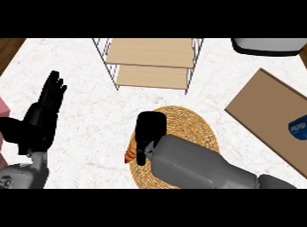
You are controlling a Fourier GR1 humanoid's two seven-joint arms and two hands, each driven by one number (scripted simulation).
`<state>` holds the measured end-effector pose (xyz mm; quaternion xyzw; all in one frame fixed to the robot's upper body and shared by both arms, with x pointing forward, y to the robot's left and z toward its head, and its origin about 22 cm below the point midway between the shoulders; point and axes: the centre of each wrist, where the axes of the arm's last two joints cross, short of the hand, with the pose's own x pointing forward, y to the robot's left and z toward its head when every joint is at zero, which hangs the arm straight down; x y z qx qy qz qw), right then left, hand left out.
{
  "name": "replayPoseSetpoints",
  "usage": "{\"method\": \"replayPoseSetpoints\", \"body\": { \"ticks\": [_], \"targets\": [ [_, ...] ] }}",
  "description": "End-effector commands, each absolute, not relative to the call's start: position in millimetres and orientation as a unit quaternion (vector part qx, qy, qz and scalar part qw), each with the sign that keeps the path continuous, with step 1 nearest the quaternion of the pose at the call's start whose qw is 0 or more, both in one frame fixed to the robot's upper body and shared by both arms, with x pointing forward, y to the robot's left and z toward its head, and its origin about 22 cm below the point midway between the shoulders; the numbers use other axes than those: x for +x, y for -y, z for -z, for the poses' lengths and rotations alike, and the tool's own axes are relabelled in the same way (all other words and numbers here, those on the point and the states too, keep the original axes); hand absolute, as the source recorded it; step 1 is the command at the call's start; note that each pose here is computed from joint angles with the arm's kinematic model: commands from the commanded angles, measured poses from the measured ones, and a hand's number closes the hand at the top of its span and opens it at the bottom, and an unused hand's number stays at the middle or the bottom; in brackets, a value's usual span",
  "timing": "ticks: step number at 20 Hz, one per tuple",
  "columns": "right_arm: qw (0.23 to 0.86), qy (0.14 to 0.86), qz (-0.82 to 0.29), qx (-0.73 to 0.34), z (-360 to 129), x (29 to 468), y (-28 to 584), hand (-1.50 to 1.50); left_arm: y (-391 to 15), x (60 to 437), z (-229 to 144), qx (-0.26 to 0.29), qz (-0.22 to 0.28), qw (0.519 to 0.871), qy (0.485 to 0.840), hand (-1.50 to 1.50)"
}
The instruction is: Pick the croissant from the placemat and place it in the tiered shelf
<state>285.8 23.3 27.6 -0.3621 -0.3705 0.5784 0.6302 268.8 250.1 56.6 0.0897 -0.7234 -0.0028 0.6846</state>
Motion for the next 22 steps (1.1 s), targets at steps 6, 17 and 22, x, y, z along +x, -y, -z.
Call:
{"method": "replayPoseSetpoints", "body": {
  "ticks": [6, 17, 22],
  "targets": [
    [0.663, 0.514, -0.428, -0.336, -99.2, 267.6, -58.8, 1.50, -254.0, 272.1, -55.4, 0.088, 0.007, 0.691, 0.718, 0.00],
    [0.643, 0.627, -0.236, -0.371, -186.3, 290.7, -72.0, 1.50, -260.7, 266.0, -47.0, 0.114, -0.015, 0.698, 0.706, 0.00],
    [0.634, 0.617, -0.222, -0.410, -206.3, 301.8, -70.8, 1.50, -265.8, 262.3, -56.7, 0.108, -0.018, 0.696, 0.709, 0.00]
  ]
}}
